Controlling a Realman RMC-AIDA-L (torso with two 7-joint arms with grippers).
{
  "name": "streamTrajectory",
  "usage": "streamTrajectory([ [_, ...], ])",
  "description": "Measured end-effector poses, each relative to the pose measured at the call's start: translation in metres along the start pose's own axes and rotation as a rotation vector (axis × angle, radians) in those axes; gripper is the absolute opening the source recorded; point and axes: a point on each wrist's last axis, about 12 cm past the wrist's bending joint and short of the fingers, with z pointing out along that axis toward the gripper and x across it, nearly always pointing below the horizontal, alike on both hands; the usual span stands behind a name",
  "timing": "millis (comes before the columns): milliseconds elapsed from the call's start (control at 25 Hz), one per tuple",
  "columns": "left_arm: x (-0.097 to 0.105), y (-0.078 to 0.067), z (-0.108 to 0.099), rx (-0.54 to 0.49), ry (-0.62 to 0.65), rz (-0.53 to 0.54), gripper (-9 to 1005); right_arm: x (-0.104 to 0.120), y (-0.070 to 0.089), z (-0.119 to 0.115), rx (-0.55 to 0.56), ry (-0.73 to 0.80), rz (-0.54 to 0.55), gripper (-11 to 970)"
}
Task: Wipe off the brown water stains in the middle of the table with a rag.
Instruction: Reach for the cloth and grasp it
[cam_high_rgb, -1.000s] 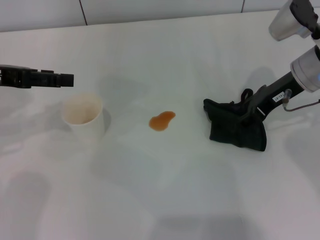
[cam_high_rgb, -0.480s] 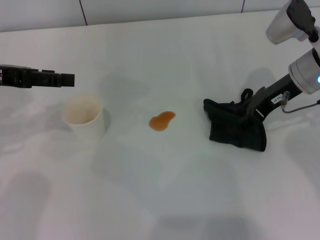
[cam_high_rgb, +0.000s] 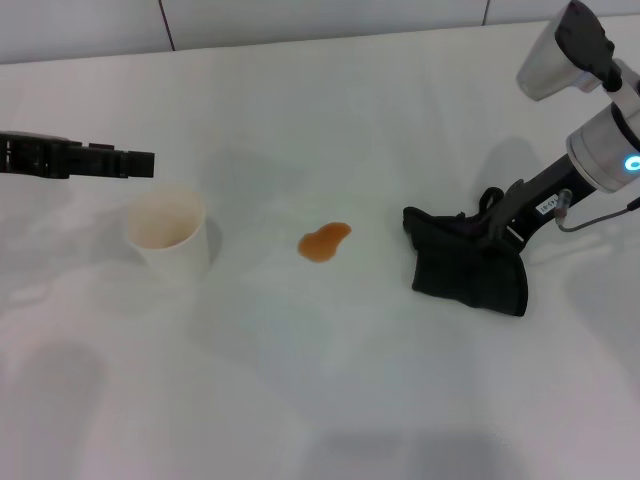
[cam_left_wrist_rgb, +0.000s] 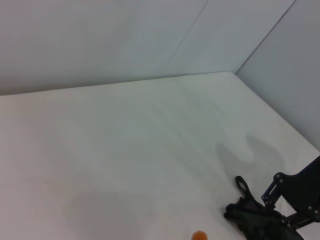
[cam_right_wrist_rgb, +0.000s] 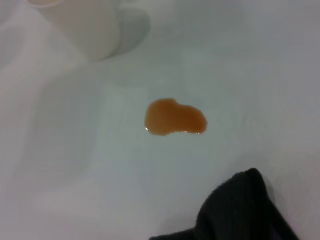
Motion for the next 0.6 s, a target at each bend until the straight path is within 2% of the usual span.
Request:
streamTrajectory([
  [40,0.0001,0.0000,0.0001,0.000,0.001,0.000,892,-0.0008,0.0000,0.0002,0.001,0.004,-0.002,305],
  [600,-0.0012,0.0025,-0.0013,-0.021,-0.004,0.005,892,-0.0095,0.0008,-0.0001,-0.004,0.001,-0.020,224],
])
